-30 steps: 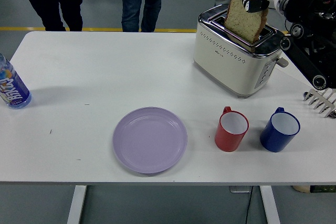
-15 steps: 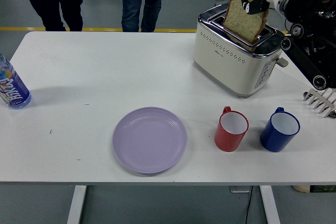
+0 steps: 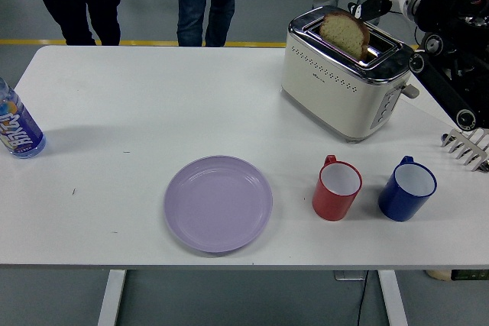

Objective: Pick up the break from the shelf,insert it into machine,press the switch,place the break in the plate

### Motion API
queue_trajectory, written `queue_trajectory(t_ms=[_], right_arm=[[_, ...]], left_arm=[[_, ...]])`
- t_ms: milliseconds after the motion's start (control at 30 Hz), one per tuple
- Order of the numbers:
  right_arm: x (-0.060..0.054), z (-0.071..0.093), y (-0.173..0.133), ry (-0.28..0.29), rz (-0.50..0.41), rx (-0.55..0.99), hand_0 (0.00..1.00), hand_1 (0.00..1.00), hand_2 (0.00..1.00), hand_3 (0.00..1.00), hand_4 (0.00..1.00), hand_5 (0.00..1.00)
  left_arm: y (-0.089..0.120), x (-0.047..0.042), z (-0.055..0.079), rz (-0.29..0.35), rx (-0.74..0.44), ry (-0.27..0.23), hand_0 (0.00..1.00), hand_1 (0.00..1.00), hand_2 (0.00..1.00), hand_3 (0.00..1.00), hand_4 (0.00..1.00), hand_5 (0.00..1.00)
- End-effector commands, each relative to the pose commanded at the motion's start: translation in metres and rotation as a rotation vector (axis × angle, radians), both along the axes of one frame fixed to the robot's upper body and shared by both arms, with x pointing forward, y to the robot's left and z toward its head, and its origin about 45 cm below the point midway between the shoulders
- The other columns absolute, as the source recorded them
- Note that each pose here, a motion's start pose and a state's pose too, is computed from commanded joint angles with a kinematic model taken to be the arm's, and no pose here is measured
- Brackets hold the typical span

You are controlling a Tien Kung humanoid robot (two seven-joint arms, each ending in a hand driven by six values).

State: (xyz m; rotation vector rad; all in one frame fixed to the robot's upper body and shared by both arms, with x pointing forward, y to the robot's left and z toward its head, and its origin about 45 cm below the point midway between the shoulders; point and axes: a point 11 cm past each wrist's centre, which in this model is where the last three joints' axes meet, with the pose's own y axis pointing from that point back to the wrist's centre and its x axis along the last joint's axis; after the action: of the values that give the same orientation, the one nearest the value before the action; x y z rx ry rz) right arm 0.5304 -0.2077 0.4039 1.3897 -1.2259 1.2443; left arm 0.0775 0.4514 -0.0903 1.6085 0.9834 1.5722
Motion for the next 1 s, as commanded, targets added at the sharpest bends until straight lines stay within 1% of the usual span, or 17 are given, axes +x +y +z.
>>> queue_trajectory(t_ms=[133,200,233,400,433,533,600,633,800,833,1000], right_arm=[[-0.001,0.002,-0.004,-0.008,-0.005,0.013,0.702,0.697,0.786,0.861,0.655,0.182],[-0.003,0.005,-0.009,-0.021,-0.005,0.026,0.702,0.697,0.786,0.861,0.655,0.182],[-0.004,0.007,-0.010,-0.027,-0.005,0.031,0.698,0.695,0.785,0.858,0.683,0.212],[-0.010,0.013,-0.021,-0.054,-0.011,0.062,0.698,0.695,0.785,0.858,0.683,0.212],[-0.012,0.014,-0.025,-0.062,-0.014,0.076,0.694,0.686,0.773,0.847,0.697,0.242],[-0.016,0.016,-0.033,-0.075,-0.021,0.108,0.694,0.686,0.773,0.847,0.697,0.242],[-0.021,0.015,-0.039,-0.083,-0.031,0.145,0.694,0.686,0.773,0.847,0.697,0.242],[-0.023,0.015,-0.042,-0.085,-0.036,0.159,0.665,0.650,0.734,0.824,0.668,0.269],[-0.033,0.013,-0.056,-0.101,-0.064,0.240,0.665,0.650,0.734,0.824,0.668,0.269],[-0.035,0.012,-0.059,-0.106,-0.071,0.259,0.589,0.595,0.682,0.782,0.573,0.276],[-0.045,0.007,-0.077,-0.126,-0.110,0.355,0.589,0.595,0.682,0.782,0.573,0.276]], left_arm=[[0.000,-0.0011,0.000,0.002,-0.001,0.001,0.630,0.491,0.454,0.539,0.335,0.799],[0.000,-0.0017,0.000,0.002,-0.001,0.002,0.630,0.491,0.454,0.539,0.335,0.799],[0.000,-0.0020,0.000,0.003,-0.001,0.003,0.630,0.491,0.454,0.538,0.335,0.799],[0.000,-0.0034,-0.001,0.004,-0.002,0.004,0.630,0.491,0.454,0.538,0.335,0.799],[0.000,-0.0039,-0.001,0.004,-0.002,0.005,0.630,0.490,0.454,0.539,0.335,0.799],[0.000,-0.0052,-0.001,0.006,-0.002,0.007,0.630,0.490,0.454,0.539,0.335,0.799],[0.000,-0.0069,-0.001,0.009,-0.003,0.009,0.630,0.490,0.454,0.539,0.335,0.799],[-0.001,-0.0075,-0.002,0.010,-0.003,0.010,0.630,0.491,0.454,0.539,0.335,0.800],[-0.001,-0.0104,-0.002,0.009,-0.004,0.016,0.630,0.491,0.454,0.539,0.335,0.800],[-0.001,-0.0112,-0.002,0.009,-0.005,0.017,0.630,0.490,0.456,0.539,0.334,0.799],[-0.002,-0.0148,-0.003,0.009,-0.007,0.023,0.630,0.490,0.456,0.539,0.334,0.799]])
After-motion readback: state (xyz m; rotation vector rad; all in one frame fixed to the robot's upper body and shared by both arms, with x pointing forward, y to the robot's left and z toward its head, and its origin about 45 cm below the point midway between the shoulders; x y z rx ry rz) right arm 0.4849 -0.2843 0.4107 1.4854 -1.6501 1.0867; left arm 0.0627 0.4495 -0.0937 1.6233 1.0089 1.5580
